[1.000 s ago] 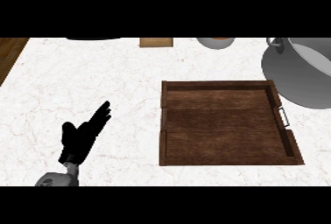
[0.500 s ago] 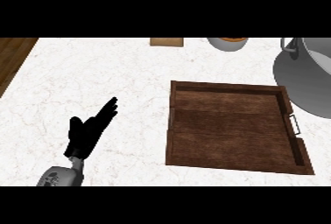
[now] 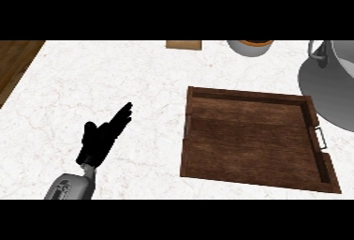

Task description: Pick the bell pepper from the tray and place it in the pot

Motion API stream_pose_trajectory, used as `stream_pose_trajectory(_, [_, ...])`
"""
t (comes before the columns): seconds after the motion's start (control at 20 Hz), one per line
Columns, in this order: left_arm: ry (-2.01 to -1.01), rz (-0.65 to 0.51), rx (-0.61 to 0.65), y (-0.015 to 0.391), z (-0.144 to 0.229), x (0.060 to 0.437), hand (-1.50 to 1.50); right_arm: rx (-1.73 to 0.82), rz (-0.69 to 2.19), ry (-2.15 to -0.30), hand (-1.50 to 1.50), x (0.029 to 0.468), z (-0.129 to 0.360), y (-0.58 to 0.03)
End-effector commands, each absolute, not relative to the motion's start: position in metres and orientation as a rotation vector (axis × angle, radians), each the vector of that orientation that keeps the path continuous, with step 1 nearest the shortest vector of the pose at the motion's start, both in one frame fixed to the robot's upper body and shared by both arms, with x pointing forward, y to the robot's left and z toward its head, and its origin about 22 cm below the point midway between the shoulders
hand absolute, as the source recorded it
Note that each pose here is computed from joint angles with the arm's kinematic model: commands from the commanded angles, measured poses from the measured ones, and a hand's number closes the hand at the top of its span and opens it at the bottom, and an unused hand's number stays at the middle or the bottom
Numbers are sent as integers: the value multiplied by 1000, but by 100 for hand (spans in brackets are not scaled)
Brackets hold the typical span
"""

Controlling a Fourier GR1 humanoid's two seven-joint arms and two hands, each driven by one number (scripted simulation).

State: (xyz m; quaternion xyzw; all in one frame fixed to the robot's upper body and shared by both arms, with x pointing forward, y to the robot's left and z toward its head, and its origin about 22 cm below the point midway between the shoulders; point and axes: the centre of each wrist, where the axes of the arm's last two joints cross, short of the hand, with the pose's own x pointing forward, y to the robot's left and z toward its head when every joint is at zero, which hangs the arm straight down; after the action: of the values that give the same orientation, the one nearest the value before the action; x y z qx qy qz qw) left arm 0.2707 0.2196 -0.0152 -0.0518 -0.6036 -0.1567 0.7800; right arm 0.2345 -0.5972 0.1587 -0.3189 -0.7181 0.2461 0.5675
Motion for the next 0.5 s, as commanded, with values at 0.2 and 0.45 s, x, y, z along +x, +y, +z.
stream_pose_trajectory(0.2, [-1300,-356,-114,223,-8,277,0,-779,781,-1605,150,297,179,-560])
stream_pose_trajectory(0.45, [-1312,-341,-123,207,-19,273,0,-799,916,-1549,150,319,151,-538])
